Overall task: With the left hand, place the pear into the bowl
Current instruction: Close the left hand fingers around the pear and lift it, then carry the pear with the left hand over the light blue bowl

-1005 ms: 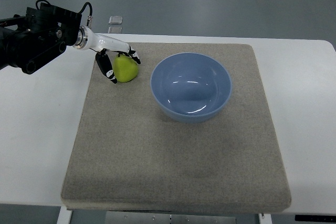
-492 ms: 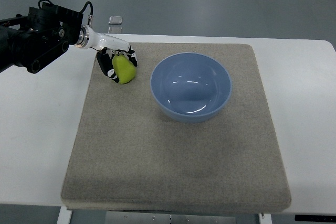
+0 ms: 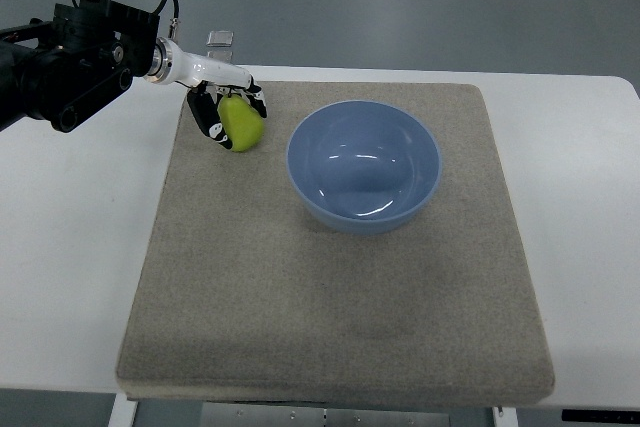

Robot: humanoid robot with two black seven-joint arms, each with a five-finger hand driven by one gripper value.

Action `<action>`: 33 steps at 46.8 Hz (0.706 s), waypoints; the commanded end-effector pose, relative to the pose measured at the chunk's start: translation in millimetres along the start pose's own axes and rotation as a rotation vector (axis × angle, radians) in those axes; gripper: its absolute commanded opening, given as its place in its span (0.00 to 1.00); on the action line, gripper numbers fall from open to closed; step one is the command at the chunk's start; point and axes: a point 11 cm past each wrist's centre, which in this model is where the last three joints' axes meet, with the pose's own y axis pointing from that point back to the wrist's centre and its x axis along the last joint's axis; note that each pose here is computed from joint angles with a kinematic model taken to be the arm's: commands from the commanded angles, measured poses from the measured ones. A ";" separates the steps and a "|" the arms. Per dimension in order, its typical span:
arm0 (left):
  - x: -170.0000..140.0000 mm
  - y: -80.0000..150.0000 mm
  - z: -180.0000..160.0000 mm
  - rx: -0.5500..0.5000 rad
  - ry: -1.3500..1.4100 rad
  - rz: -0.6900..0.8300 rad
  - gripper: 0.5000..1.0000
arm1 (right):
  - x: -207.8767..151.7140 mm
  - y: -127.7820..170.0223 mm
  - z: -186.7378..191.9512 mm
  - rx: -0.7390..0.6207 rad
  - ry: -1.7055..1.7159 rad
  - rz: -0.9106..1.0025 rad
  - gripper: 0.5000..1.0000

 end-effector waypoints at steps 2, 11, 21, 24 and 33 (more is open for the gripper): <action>13.6 4.0 6.3 -0.013 -0.005 0.026 0.00 | 0.2 0.0 -0.3 0.000 0.000 0.001 0.85; 39.6 13.2 25.5 -0.064 -0.012 0.075 0.00 | 0.0 0.0 -0.3 0.000 0.000 0.000 0.85; 73.5 26.2 60.5 -0.151 -0.030 0.133 0.00 | 0.1 0.0 0.6 -0.001 0.000 0.001 0.85; 78.2 28.6 72.1 -0.180 -0.042 0.137 0.00 | 0.0 0.0 -0.3 0.000 0.000 0.000 0.85; 80.4 32.5 97.0 -0.242 -0.087 0.126 0.00 | -0.6 0.0 0.6 -0.001 0.000 -0.002 0.85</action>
